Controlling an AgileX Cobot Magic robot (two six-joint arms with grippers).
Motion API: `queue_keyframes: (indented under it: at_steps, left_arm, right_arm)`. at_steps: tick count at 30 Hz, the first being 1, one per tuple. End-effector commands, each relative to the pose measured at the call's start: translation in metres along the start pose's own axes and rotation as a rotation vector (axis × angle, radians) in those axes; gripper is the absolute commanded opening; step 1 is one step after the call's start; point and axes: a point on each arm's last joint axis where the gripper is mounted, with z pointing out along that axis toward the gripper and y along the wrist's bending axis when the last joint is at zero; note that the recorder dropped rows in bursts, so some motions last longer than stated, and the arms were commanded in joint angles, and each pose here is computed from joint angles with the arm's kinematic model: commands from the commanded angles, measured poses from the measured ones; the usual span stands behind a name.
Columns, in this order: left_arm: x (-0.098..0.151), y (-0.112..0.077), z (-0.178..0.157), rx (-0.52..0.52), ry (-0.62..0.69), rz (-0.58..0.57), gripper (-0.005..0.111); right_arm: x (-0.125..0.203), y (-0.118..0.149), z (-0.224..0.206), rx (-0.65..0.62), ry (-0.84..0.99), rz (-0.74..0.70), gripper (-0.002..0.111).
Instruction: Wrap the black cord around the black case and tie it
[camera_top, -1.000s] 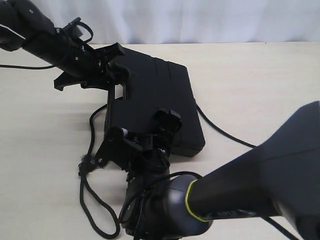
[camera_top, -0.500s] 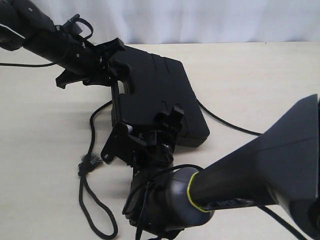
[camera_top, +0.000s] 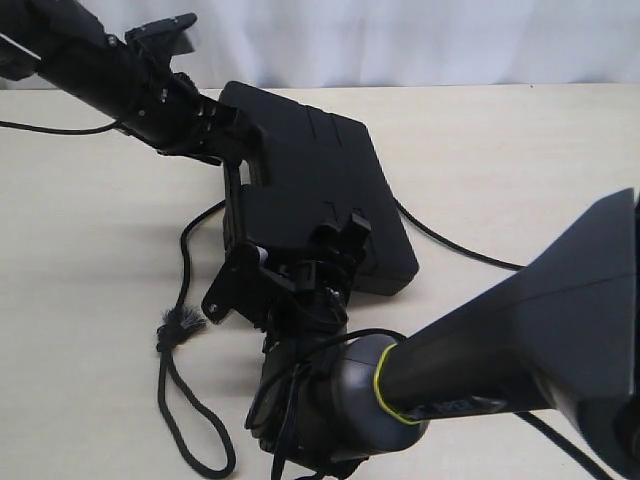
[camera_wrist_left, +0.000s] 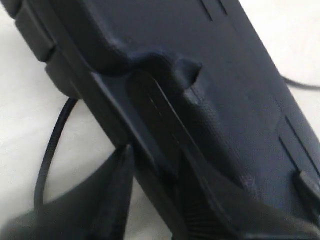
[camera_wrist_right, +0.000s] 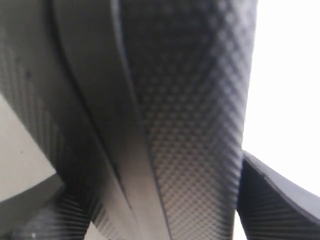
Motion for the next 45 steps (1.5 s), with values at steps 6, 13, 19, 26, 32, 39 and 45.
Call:
queue_keyframes:
  at_steps: [6,13,19,26,32,39,45]
  left_arm:
    - [-0.021,-0.011,-0.059,-0.144,0.18,0.371,0.046]
    - [0.001,-0.004,-0.08,-0.23,0.425,0.479,0.046]
    - [0.028,-0.001,-0.059,-0.237,0.551,0.567,0.045]
    - [0.037,-0.025,-0.049,-0.416,0.666,0.774,0.028]
    - [0.088,-0.041,-0.013,-0.142,0.866,1.349,0.012]
    - [0.112,-0.032,0.006,-0.095,0.803,1.522,0.012]
    - [0.116,-0.04,0.009,0.031,0.761,1.561,0.012]
  right_arm:
    - [-0.002,-0.012,0.001,0.058,0.0,0.079,0.004]
    - [0.01,-0.036,-0.021,-0.044,-0.001,0.142,0.004]
    - [0.022,-0.064,-0.037,-0.181,0.002,0.22,0.004]
    - [0.043,-0.105,-0.013,-0.353,0.09,0.413,0.004]
    - [0.044,-0.107,-0.012,-0.342,0.084,0.359,0.004]
    - [0.044,-0.108,-0.011,-0.331,0.083,0.348,0.004]
    - [0.046,-0.114,-0.01,-0.259,0.089,0.343,0.004]
